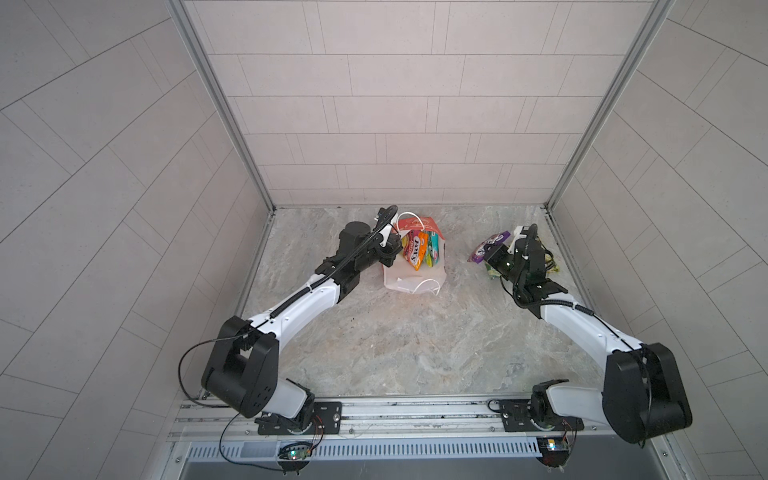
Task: Take the snacks out of the paper bag
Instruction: Place the snack at the top-center of the table.
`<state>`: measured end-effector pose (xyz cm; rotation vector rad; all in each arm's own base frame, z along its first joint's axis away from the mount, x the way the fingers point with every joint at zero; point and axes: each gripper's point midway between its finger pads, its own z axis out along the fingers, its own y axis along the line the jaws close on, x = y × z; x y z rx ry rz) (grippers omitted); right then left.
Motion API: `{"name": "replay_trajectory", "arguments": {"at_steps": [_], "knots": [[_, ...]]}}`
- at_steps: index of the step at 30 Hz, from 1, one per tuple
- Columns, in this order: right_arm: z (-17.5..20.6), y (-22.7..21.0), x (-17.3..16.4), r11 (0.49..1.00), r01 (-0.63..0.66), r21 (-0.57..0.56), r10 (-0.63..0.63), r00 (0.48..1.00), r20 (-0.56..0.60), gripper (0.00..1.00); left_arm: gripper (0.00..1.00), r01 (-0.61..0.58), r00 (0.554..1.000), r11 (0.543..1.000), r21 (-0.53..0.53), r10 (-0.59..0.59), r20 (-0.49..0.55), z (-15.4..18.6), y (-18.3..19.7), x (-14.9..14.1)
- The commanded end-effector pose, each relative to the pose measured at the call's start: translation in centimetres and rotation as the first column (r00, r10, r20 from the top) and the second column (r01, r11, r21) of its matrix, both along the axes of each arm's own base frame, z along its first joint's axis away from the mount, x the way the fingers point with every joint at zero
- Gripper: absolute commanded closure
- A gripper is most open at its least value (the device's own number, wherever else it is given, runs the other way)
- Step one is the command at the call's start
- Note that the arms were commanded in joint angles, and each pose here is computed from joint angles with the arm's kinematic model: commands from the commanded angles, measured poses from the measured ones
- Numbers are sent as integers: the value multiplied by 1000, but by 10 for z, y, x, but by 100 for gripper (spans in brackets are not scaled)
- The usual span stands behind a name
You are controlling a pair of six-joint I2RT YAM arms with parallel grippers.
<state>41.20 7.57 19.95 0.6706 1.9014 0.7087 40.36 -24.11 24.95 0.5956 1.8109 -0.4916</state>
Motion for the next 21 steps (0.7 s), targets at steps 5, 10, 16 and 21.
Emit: {"name": "replay_trajectory", "arguments": {"at_steps": [5, 10, 16, 21], "knots": [[4, 15, 27, 985, 97, 139, -100, 995, 9, 100, 100, -39, 999, 999, 19, 40, -10, -7, 10, 2], [-12, 30, 33, 983, 112, 146, -110, 994, -21, 100, 100, -69, 998, 997, 33, 69, -1, -5, 16, 2], [-41, 43, 38, 976, 109, 186, -95, 992, -83, 99, 100, -72, 997, 997, 35, 72, 5, -2, 18, 0], [-61, 39, 34, 957, 179, 226, -158, 981, -111, 93, 100, -67, 998, 997, 34, 67, 4, -2, 16, 1]]}}
